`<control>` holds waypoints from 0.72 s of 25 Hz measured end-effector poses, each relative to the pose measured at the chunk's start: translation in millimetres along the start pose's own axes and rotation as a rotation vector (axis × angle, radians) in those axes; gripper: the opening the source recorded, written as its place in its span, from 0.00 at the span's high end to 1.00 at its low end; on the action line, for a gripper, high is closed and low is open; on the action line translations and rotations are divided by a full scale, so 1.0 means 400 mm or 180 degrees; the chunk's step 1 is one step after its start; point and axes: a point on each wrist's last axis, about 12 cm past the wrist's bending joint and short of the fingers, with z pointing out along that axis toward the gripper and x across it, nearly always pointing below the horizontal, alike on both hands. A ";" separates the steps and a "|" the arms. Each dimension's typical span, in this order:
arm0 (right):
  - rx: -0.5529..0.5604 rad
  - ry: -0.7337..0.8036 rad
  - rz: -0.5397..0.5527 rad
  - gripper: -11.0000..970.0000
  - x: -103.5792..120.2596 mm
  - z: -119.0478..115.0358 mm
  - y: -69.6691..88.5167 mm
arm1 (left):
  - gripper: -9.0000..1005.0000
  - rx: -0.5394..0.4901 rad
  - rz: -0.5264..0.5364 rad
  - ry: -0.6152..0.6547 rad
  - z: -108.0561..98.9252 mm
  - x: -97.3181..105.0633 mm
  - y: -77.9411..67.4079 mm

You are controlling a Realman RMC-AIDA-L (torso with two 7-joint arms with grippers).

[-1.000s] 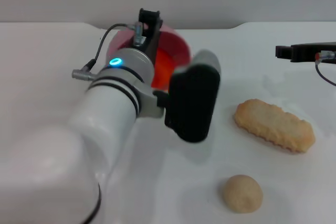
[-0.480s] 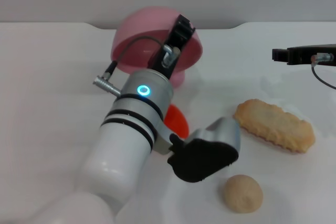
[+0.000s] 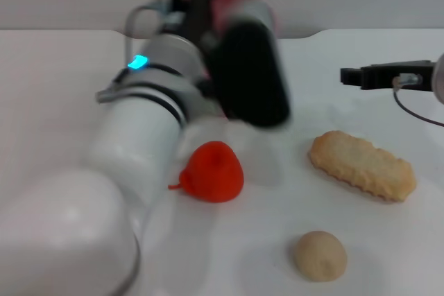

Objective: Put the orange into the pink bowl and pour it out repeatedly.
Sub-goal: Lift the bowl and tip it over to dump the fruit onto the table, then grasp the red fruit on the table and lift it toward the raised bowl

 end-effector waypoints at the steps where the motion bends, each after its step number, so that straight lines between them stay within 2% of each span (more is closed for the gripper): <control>1: -0.0046 -0.0022 -0.0051 0.39 -0.002 0.004 0.013 | 0.90 0.0052 -0.0268 0.0123 0.007 0.015 0.017; 3: -0.0082 -0.0038 -0.0084 0.38 -0.003 0.006 0.022 | 0.90 0.0171 -0.0806 0.0401 0.019 0.053 0.049; 4: -0.0141 -0.0068 -0.0116 0.38 -0.004 0.008 0.031 | 0.90 0.0171 -0.0806 0.0401 0.019 0.053 0.049; 5: -0.0213 -0.0102 -0.0150 0.38 -0.006 0.012 0.042 | 0.90 0.0319 -0.1455 0.0794 0.037 0.116 0.092; 7: -0.0379 -0.0164 -0.0211 0.38 -0.007 0.021 0.064 | 0.90 0.0431 -0.1868 0.1080 0.048 0.165 0.119; 8: -0.0473 -0.0189 -0.0257 0.38 -0.008 0.027 0.078 | 0.89 0.0431 -0.1868 0.1080 0.048 0.165 0.119; 9: -0.0571 -0.0189 -0.0322 0.38 -0.007 0.035 0.095 | 0.89 0.0714 -0.2352 0.1482 0.056 0.238 0.145; 10: -0.0663 -0.0178 -0.0396 0.38 -0.007 0.045 0.112 | 0.89 0.0758 -0.2415 0.1532 0.056 0.250 0.148; 13: -0.0868 -0.0040 -0.0578 0.37 0.000 0.086 0.164 | 0.89 0.1012 -0.2885 0.1719 0.047 0.335 0.167; 15: -0.0975 0.0078 -0.0660 0.37 0.009 0.120 0.199 | 0.89 0.1025 -0.2934 0.1730 0.045 0.344 0.169; 18: -0.1144 0.0267 -0.0729 0.33 0.029 0.180 0.259 | 0.89 0.1061 -0.3218 0.1821 0.034 0.396 0.184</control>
